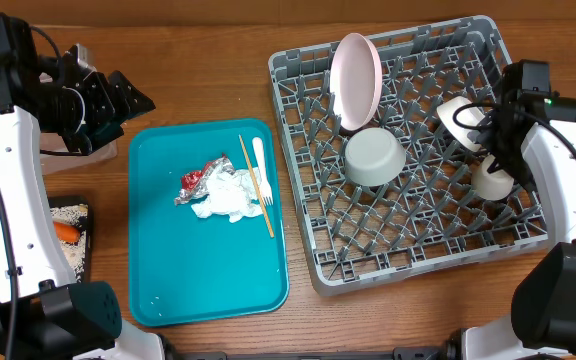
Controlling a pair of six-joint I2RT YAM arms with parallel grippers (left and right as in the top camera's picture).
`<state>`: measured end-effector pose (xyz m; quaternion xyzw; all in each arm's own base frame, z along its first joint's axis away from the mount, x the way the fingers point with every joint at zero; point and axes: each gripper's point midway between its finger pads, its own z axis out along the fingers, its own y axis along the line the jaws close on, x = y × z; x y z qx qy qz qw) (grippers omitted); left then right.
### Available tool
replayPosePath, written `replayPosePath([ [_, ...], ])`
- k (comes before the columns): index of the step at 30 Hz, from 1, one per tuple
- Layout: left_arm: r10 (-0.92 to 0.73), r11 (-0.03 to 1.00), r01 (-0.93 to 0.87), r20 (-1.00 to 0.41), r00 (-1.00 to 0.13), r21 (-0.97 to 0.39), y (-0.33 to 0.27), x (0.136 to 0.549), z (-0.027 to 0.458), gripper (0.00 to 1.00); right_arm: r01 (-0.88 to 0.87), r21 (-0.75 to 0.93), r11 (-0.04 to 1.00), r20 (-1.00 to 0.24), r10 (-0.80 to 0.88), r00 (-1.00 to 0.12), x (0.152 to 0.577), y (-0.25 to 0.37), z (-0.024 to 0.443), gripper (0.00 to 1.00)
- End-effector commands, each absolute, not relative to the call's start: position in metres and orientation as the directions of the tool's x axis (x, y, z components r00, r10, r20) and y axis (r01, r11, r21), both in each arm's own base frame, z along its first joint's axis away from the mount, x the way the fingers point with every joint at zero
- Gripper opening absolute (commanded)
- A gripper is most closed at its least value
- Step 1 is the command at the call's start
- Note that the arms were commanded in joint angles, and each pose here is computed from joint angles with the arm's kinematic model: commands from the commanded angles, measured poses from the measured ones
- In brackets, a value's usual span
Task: Sort waste into correct bins and load items into the dishwasher rack
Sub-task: 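Move the left gripper to the crumpled white tissue on the tray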
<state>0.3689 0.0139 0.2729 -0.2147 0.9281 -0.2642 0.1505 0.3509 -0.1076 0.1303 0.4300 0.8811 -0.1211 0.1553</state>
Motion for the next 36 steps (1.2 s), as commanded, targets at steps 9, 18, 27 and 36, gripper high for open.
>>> replayPosePath([
  [9, -0.438, 0.789, -0.281, -0.18, -0.881, -0.546, 0.008, 0.366, 0.273, 0.88, 0.233, 0.525, 0.819, -0.343, 0.454, -0.822, 0.364, 0.02, 0.27, 1.0],
  [18, -0.39, 0.831, -0.298, -0.111, -0.914, -0.47, 0.0, 0.344, 0.261, 0.81, 0.056, 0.664, 0.746, -0.32, 0.352, -0.88, 0.347, 0.068, 0.295, 1.0],
  [27, -0.3, 0.921, -0.282, -0.027, -0.953, -0.27, -0.032, 0.315, 0.245, 0.86, 0.079, 0.614, 0.785, -0.343, 0.356, -0.869, 0.355, 0.06, 0.286, 1.0],
  [36, -0.314, 0.94, -0.307, -0.026, -0.949, -0.146, -0.063, 0.307, 0.238, 0.85, 0.079, 0.614, 0.785, -0.343, 0.356, -0.869, 0.355, 0.06, 0.286, 1.0],
])
